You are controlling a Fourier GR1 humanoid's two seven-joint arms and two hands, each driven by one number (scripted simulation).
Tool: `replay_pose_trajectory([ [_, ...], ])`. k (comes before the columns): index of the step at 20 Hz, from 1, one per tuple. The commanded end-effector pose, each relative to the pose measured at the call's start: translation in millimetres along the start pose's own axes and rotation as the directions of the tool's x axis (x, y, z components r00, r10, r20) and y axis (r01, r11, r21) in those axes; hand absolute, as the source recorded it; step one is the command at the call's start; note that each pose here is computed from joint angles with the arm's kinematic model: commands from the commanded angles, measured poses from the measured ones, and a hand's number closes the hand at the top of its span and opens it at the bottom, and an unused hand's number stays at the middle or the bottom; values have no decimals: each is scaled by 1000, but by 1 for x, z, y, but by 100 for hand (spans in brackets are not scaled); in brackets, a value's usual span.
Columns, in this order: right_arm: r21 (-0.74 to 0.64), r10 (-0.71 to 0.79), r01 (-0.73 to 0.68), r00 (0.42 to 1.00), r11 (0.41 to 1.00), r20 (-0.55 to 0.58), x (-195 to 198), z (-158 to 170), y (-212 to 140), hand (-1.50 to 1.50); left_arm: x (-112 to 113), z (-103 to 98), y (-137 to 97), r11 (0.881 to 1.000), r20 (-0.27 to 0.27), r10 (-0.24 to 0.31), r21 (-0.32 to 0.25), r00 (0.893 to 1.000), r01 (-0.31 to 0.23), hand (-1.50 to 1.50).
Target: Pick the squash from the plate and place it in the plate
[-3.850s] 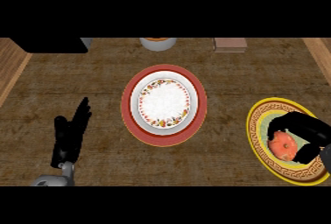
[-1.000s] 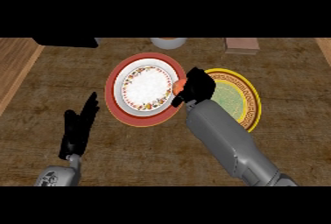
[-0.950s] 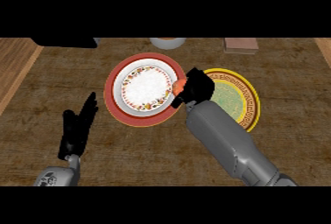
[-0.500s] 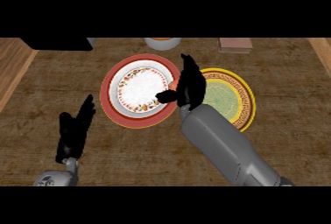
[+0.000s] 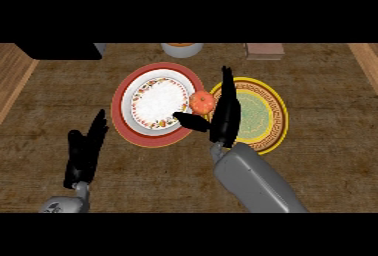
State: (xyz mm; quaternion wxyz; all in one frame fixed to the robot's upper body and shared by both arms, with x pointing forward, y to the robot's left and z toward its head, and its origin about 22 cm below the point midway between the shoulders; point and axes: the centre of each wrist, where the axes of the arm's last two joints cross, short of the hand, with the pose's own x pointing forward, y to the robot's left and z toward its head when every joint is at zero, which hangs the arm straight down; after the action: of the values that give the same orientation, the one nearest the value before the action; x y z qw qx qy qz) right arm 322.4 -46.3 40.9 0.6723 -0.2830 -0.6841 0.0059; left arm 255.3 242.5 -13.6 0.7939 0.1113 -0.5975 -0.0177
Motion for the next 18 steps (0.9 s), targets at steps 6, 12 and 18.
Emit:
replay_pose_trajectory([
  [6,5,-99,99,992,995,78,-35,10,-10,-150,15,10,12,1000,4,6,4,1000,-6,0],
  [12,-9,-73,73,996,997,46,-34,25,16,-150,12,15,13,1000,24,1,10,1000,-1,0],
  [18,-28,-3,3,1000,1000,-2,-49,21,15,-150,-18,5,10,1000,-1,9,-3,1000,-9,0],
])
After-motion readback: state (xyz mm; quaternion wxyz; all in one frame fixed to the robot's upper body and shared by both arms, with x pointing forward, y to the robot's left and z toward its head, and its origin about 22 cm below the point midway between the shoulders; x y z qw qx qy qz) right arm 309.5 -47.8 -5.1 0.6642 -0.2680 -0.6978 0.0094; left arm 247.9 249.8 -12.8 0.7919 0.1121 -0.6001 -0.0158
